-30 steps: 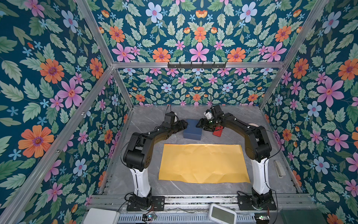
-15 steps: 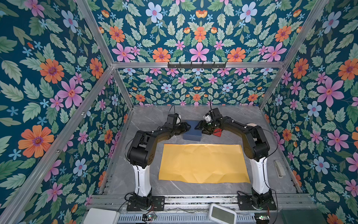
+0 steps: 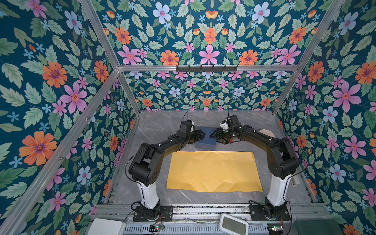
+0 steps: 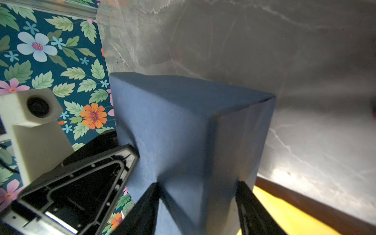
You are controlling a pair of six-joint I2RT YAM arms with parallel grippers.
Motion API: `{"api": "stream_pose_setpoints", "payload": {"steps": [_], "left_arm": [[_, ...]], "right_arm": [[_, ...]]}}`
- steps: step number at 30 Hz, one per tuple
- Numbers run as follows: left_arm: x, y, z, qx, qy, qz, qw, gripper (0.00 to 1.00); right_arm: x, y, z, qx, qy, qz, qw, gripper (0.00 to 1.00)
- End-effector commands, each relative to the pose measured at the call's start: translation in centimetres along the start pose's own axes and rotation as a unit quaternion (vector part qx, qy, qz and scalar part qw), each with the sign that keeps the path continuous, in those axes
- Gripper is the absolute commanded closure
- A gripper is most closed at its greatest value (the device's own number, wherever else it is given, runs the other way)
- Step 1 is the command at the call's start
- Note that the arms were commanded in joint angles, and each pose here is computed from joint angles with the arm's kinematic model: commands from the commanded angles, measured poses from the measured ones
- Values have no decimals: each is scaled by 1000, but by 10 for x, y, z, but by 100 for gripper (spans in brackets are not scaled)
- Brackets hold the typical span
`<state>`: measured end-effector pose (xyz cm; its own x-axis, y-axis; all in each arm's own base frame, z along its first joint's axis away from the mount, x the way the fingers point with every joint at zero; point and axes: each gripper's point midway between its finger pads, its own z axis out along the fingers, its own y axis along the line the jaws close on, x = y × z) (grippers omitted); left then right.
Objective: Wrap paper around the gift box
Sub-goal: 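Grasp the blue gift box with both grippers and lift it, then carry the blue box with both grippers and lower it onto the paper's center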
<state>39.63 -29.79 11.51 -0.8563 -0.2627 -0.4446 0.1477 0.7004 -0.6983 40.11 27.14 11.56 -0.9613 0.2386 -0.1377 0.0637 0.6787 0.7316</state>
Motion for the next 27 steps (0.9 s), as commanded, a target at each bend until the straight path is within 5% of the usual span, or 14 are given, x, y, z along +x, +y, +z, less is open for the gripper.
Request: {"api": "stream_pose_setpoints", "payload": {"steps": [1,14,27], "left_arm": [[47,-64,-16,120,78,3,990,34],[135,-78,-61,98,134,-19,986,35],[167,-60,-67,57,158,-3,986,34]], "right_arm": [[19,48,-14,-100,4,-50,994,42],[123,19,-48,-46,29,-37,998,42],[141,-5,-45,-16,42,-28,999,42]]}}
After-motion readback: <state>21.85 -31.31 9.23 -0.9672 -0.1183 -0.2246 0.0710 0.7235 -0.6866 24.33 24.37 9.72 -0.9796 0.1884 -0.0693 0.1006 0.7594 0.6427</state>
